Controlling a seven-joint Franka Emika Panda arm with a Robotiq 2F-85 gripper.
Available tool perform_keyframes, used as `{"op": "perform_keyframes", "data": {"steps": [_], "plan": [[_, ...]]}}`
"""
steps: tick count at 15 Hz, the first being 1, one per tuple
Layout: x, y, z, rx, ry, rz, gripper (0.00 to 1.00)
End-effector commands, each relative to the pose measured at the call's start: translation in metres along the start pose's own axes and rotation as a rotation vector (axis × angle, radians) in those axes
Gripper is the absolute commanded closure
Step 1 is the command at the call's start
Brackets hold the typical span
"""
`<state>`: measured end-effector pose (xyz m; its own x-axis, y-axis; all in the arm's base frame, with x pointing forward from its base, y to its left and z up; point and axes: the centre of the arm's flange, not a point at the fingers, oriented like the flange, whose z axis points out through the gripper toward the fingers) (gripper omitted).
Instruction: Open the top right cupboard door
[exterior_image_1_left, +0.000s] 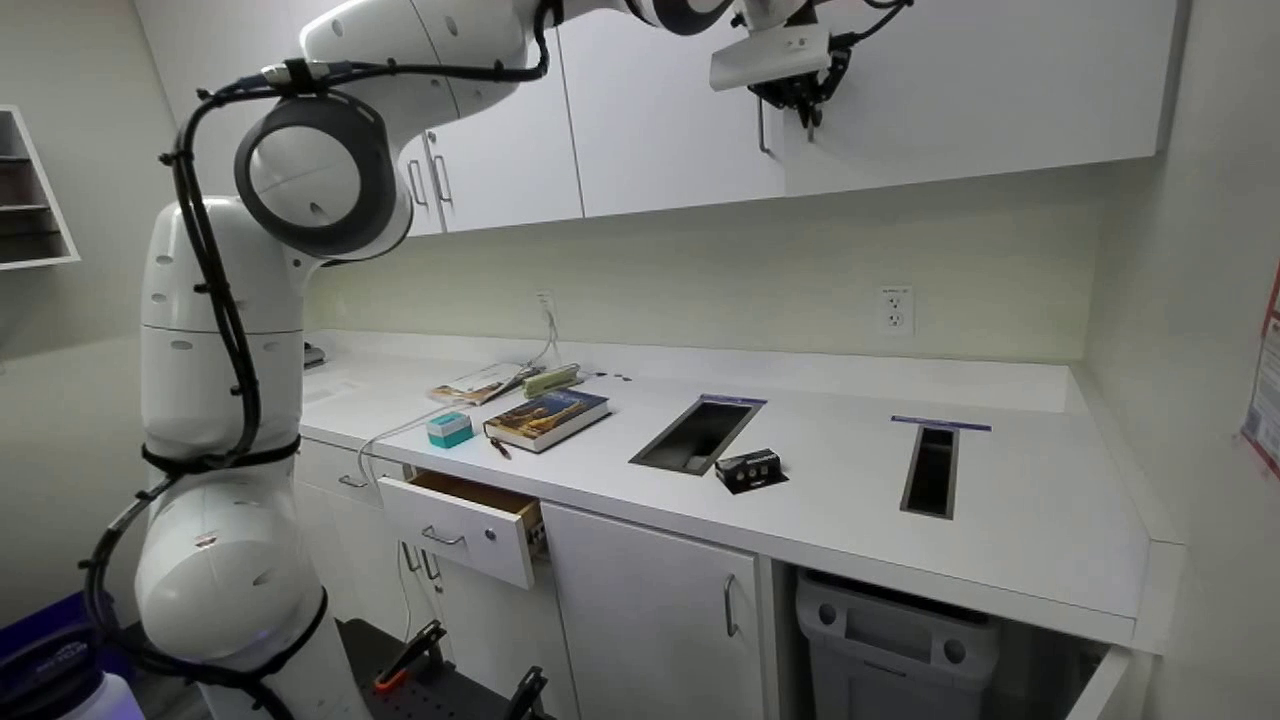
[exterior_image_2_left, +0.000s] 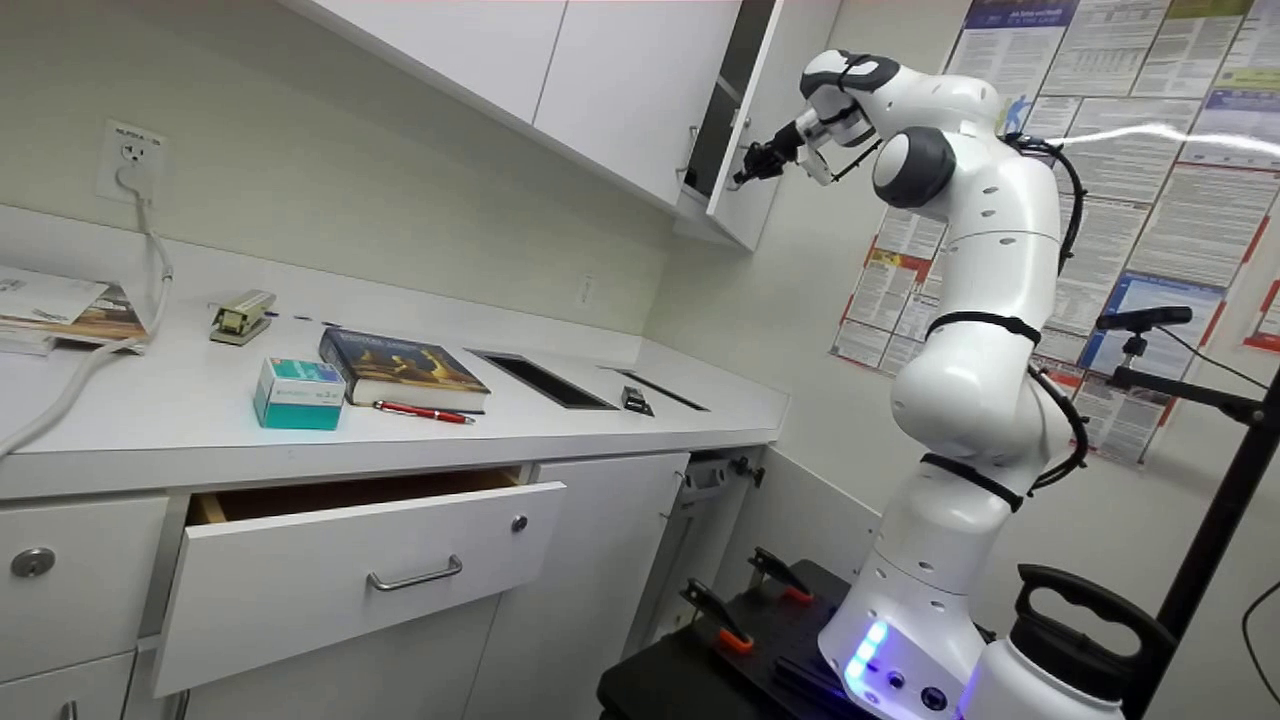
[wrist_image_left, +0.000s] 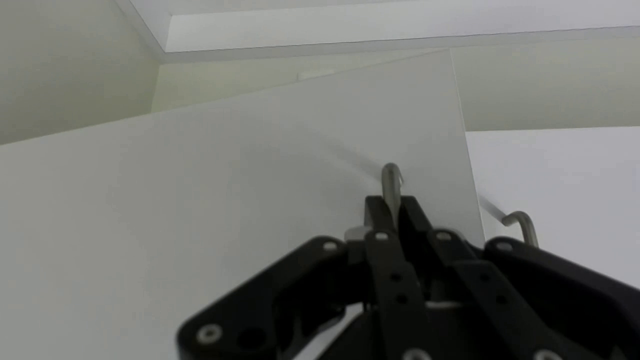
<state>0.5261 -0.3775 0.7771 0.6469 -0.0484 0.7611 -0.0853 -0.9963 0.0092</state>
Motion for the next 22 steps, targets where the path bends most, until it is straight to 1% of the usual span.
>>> {"op": "perform_keyframes", "data": {"steps": [1,3,4,6,9,10,11,12,15,18,22], "plan": [[-0.019,0.074,-0.031,-0.025,0.086,0.009,0.98],[-0.025,0.088,-0.037,0.022,0.082,-0.014,0.98],[-0.018,0.026,-0.015,0.104,0.022,-0.066,0.90],[-0.025,0.035,-0.025,0.127,0.017,-0.084,0.90],[-0.027,0.037,-0.028,0.130,0.014,-0.085,0.90],[-0.027,0.037,-0.028,0.130,0.014,-0.085,0.98],[-0.024,0.043,-0.031,0.138,0.013,-0.118,0.98],[-0.021,0.057,-0.034,0.146,0.012,-0.138,0.98],[-0.024,0.099,-0.044,0.188,-0.001,-0.148,0.98],[-0.040,0.140,-0.055,0.257,-0.001,-0.178,0.98],[-0.060,0.179,-0.071,0.298,0.002,-0.203,0.98]]}}
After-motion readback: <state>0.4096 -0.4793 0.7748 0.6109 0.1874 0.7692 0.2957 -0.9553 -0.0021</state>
